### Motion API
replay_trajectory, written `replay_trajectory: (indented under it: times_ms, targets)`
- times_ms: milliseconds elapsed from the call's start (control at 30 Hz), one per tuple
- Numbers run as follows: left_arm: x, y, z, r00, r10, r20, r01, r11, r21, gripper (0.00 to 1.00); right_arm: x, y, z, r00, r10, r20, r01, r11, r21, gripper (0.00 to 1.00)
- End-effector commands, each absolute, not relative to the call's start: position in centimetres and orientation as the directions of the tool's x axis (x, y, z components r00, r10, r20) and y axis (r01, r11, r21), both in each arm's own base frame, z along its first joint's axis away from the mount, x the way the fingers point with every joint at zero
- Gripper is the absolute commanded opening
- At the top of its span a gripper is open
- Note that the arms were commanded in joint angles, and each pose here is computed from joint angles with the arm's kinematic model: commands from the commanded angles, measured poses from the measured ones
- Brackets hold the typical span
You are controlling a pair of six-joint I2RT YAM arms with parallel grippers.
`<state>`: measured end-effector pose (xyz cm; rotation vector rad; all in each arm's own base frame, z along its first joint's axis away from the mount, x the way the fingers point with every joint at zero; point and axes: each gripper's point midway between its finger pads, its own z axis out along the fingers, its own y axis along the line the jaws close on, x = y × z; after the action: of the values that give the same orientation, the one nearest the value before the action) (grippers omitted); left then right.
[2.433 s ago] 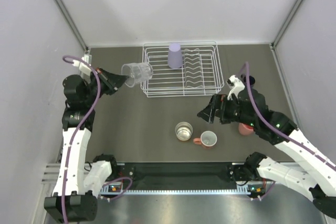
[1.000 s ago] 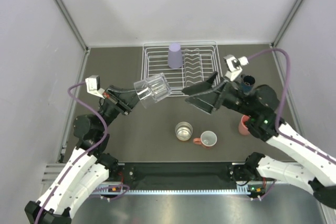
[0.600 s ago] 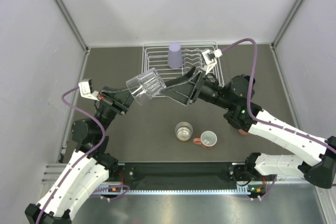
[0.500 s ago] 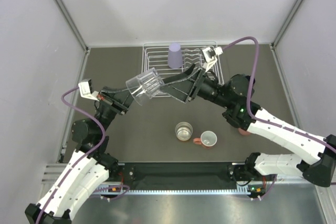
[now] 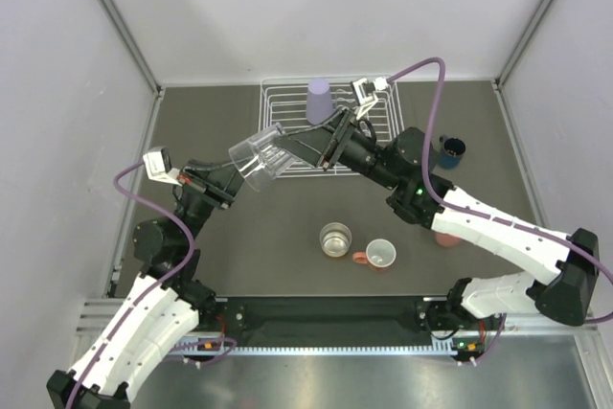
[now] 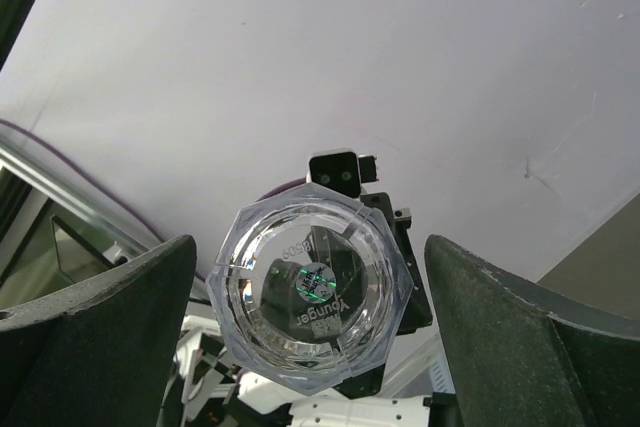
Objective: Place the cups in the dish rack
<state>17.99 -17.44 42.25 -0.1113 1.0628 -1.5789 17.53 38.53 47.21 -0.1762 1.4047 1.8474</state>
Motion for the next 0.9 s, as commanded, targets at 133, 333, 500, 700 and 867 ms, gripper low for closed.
replay_trajectory:
  times_ms: [133,333,500,700,867]
  targets:
    - [16.9,-16.2,44.6,-0.25,-0.862,-0.441,0.786,0.085,-0.612,0.0,16.7,38.6,50.9,-0.673,0.556,-0.487,-0.659,-0.152,0.737,0.88]
    - [17.2,-16.0,43.9,-0.248,-0.866,-0.434,0.77,0.095,-0.631,0.0,17.2,39.0,50.6,-0.676,0.563,-0.476,-0.644,-0.136,0.753,0.43]
    - [18.2,-16.0,42.6,-0.257,-0.858,-0.444,0.722,0.135,-0.679,0.11,17.8,39.7,50.4,-0.669,0.547,-0.503,-0.641,-0.082,0.763,0.0]
    - [19.4,-14.5,39.9,-0.207,-0.845,-0.493,0.594,0.292,-0.75,0.98,19.2,39.0,49.1,-0.61,0.557,-0.563,-0.646,0.06,0.761,0.0]
    - [20.6,-11.0,35.1,-0.141,-0.782,-0.608,0.335,0.54,-0.772,0.98,20.7,38.2,48.1,-0.556,0.561,-0.613,-0.651,0.165,0.741,0.0]
